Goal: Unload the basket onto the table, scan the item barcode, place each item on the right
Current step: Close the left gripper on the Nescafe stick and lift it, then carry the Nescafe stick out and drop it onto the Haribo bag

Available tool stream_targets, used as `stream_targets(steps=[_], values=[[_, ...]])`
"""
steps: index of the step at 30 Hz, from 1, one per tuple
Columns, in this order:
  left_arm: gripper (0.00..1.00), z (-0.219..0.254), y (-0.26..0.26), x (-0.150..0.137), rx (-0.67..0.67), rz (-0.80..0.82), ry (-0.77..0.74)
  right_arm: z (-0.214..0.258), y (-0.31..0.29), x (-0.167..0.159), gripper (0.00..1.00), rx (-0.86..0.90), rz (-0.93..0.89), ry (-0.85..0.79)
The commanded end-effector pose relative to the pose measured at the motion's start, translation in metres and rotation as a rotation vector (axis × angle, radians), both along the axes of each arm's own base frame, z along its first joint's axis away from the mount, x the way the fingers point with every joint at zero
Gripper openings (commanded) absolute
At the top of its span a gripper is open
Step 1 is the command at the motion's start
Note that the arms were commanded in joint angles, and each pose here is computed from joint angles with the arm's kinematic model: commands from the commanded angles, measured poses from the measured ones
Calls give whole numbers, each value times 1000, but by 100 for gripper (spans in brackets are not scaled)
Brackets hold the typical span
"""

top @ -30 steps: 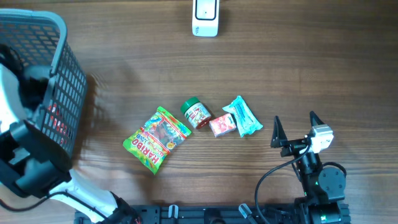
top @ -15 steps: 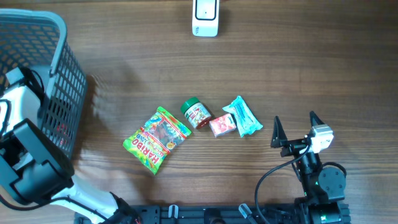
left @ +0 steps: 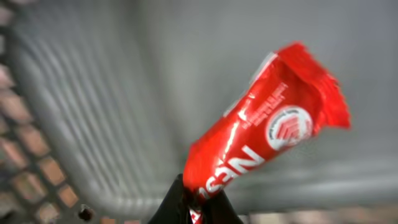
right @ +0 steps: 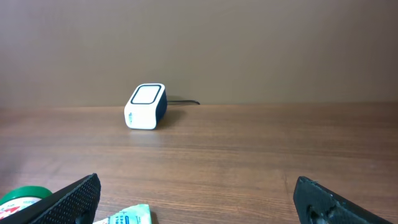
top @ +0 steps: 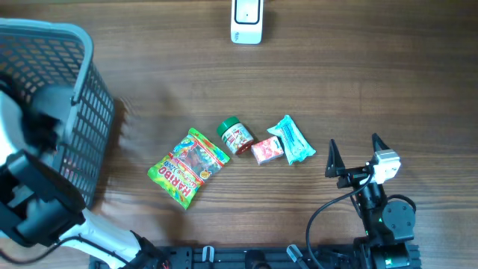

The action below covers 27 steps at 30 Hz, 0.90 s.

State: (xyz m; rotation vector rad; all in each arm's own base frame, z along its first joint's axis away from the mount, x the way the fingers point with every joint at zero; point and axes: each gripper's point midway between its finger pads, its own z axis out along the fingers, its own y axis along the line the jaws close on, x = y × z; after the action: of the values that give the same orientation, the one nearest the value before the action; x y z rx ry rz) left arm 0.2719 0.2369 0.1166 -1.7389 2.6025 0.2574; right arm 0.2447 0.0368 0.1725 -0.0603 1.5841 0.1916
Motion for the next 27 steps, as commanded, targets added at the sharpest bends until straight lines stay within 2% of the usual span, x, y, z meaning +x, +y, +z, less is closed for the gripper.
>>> stream_targets(steps=[1,4,7,9,12,14,18,23,27], values=[[4,179,27,25,294,2,-370,1,2,0,100,-5,11,-4],[4,265,14,20,395,12,-584,1,2,0,100,-5,11,-4],[4,324,-44,15,317,-105,-815,1,2,0,100,-5,11,-4],[4,336,-83,12,253,-204,-874,1,2,0,100,-5,11,-4],[4,331,-130,9,171,-332,-855,1,2,0,100,-5,11,-4],[4,327,-174,22,92,-520,-863,1,2,0,100,-5,11,-4],[4,304,-244,40,-28,-726,-800,1,2,0,100,-4,11,-4],[4,251,-281,62,15,-709,-607,1,2,0,100,-5,11,-4],[4,208,-318,80,-12,-746,-521,1,2,0,100,-5,11,-4]])
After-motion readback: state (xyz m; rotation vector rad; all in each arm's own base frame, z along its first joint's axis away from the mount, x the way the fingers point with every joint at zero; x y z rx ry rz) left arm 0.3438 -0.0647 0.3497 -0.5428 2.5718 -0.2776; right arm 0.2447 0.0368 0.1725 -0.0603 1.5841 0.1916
